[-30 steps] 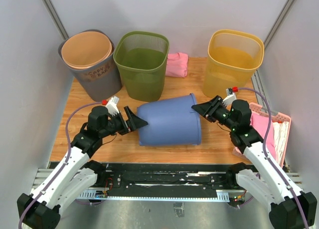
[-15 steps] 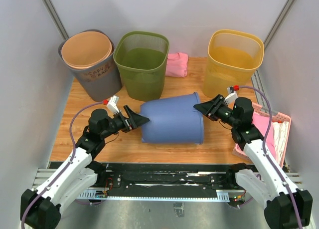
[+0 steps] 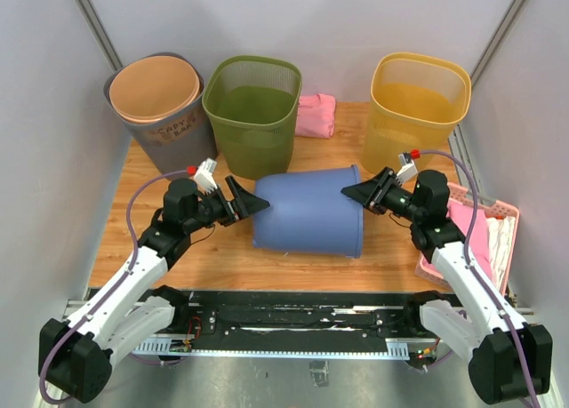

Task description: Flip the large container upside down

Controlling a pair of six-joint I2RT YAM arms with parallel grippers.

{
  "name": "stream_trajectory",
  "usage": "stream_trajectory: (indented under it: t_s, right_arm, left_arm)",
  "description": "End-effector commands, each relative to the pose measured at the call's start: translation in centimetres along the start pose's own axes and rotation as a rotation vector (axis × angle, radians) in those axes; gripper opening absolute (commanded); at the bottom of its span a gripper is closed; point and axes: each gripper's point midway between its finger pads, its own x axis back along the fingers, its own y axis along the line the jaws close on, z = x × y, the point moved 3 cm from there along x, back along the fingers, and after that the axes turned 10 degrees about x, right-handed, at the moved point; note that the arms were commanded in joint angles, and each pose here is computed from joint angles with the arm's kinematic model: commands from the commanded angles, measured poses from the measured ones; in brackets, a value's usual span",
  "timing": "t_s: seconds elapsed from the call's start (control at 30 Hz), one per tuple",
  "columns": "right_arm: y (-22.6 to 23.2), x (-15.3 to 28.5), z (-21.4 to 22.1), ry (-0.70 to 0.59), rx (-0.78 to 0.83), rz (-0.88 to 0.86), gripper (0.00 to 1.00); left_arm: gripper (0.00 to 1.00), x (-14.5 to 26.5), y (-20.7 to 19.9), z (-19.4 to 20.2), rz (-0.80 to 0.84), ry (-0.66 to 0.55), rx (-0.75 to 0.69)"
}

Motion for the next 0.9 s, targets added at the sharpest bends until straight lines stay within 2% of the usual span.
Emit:
stream_trajectory:
  t_s: [0.0, 0.2, 0.33, 0.67, 0.87]
  right_arm:
    - [-4.0, 0.4, 3.9, 0.140, -0.085, 0.126, 0.31]
    - [-4.3, 0.6, 4.0, 0.140, -0.086, 0.134, 0.31]
    - [-4.5, 0.6, 4.0, 0.140, -0.089, 0.136, 0.30]
    - [-5.1, 0.4, 3.5, 0.113, -0.134, 0.157, 0.32]
    - [-4.9, -0.2, 2.7, 0.064, -0.197, 0.126, 0.34]
  left_arm:
    - [0.99, 0.0, -0.8, -1.2, 0.024, -0.049, -0.003]
    - [0.99, -0.7, 0.3, -1.4, 0.033, -0.041, 0.023]
    - [0.99, -1.2, -0.1, -1.2, 0.094, -0.020, 0.039]
    - [0.99, 1.5, -7.8, -1.9, 0.314, 0.042, -0.060]
    - [0.99, 3.1, -11.4, -2.6, 0.402, 0.038, -0.087]
